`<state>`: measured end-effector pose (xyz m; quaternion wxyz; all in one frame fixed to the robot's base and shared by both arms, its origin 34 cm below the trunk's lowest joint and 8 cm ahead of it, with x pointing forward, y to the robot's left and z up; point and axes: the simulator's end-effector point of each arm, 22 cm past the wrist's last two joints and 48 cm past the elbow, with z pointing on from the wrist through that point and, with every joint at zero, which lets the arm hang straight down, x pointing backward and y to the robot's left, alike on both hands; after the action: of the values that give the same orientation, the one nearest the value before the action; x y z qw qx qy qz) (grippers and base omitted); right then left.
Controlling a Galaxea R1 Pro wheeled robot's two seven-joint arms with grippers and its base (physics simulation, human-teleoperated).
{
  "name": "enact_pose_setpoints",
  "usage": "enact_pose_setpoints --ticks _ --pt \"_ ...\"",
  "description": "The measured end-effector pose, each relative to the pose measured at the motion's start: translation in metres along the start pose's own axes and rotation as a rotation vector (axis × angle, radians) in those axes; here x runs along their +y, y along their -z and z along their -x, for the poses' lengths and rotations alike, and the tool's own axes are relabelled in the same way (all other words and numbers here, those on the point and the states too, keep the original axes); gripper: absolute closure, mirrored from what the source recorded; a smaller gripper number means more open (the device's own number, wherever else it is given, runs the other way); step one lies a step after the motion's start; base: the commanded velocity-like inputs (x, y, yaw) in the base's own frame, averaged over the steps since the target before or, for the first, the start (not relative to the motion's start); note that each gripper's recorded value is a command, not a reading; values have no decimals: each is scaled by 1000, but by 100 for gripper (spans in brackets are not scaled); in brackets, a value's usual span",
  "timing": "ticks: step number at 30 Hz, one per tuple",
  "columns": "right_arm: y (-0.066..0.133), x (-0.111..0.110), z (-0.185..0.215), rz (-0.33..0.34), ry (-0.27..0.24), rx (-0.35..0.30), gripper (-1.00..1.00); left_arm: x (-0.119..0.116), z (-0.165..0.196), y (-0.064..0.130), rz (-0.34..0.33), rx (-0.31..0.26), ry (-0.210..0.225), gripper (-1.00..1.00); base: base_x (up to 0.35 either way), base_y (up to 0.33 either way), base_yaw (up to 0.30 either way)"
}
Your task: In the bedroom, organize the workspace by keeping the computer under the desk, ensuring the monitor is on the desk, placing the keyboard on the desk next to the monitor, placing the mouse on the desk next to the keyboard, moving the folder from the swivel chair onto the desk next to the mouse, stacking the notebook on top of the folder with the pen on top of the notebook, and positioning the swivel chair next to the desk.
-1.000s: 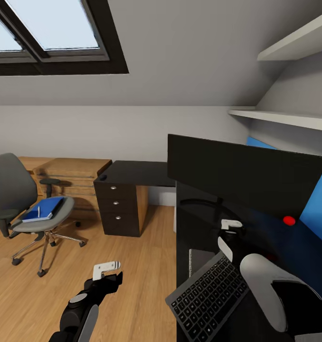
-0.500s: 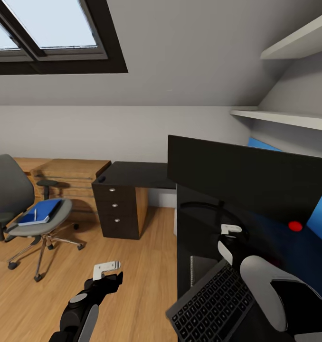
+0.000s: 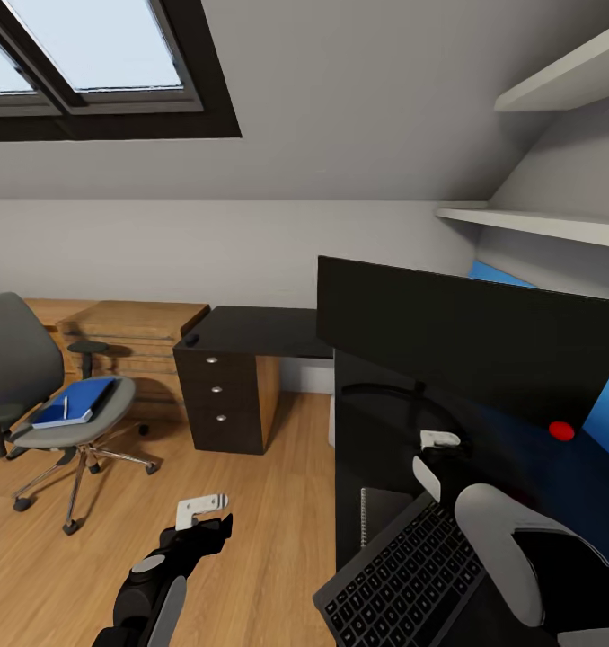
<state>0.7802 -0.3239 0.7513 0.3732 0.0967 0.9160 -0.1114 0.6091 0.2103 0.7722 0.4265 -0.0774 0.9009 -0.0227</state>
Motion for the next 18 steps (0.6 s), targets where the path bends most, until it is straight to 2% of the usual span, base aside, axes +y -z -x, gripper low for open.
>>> enact_pose_setpoints --ticks 4,18 --pt "0 -5 -8 -20 12 38 -100 0 0 0 -1 -1 0 -100 0 0 0" --pt "0 -6 -10 -26 20 47 -100 0 1 0 -1 -3 1 -100 0 0 -2"
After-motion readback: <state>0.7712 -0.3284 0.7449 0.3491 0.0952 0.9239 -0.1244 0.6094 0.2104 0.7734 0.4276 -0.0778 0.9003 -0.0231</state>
